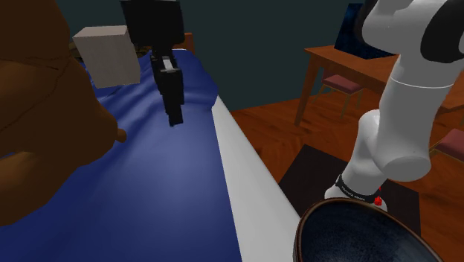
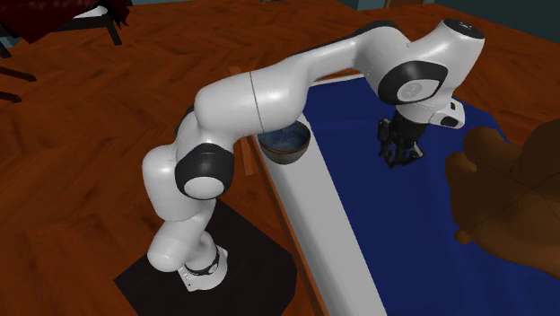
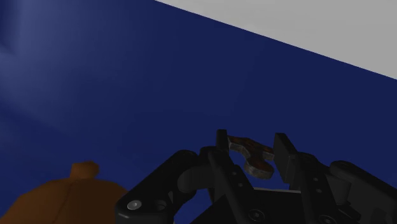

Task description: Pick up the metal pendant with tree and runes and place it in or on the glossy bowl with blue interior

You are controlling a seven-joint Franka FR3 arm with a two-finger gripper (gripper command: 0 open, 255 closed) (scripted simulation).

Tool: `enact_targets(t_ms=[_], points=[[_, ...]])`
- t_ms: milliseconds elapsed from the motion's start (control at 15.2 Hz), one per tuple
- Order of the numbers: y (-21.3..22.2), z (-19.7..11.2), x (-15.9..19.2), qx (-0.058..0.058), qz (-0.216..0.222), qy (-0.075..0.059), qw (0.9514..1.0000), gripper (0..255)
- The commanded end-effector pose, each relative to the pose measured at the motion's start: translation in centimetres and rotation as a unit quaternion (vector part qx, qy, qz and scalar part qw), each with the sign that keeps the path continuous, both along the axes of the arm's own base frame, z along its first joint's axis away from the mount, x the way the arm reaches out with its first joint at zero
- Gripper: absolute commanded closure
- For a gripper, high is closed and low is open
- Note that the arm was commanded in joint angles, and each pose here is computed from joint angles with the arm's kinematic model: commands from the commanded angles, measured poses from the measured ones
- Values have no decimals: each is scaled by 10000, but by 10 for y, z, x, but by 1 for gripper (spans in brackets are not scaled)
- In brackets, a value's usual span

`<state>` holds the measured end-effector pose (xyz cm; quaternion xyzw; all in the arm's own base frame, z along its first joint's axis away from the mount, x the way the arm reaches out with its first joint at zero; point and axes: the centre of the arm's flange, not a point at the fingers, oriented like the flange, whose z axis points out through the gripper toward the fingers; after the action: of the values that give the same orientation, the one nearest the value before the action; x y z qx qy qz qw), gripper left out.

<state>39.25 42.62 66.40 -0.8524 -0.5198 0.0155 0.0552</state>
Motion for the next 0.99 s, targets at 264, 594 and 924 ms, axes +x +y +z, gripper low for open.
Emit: enact_targets(t_ms=[264,594,924], points=[[-2,0,-78,-1,-4,2,10000,255],[-5,1,-144,-1,-4,2,10000,255],[-7,1,-209,-1,-4,2,10000,255]])
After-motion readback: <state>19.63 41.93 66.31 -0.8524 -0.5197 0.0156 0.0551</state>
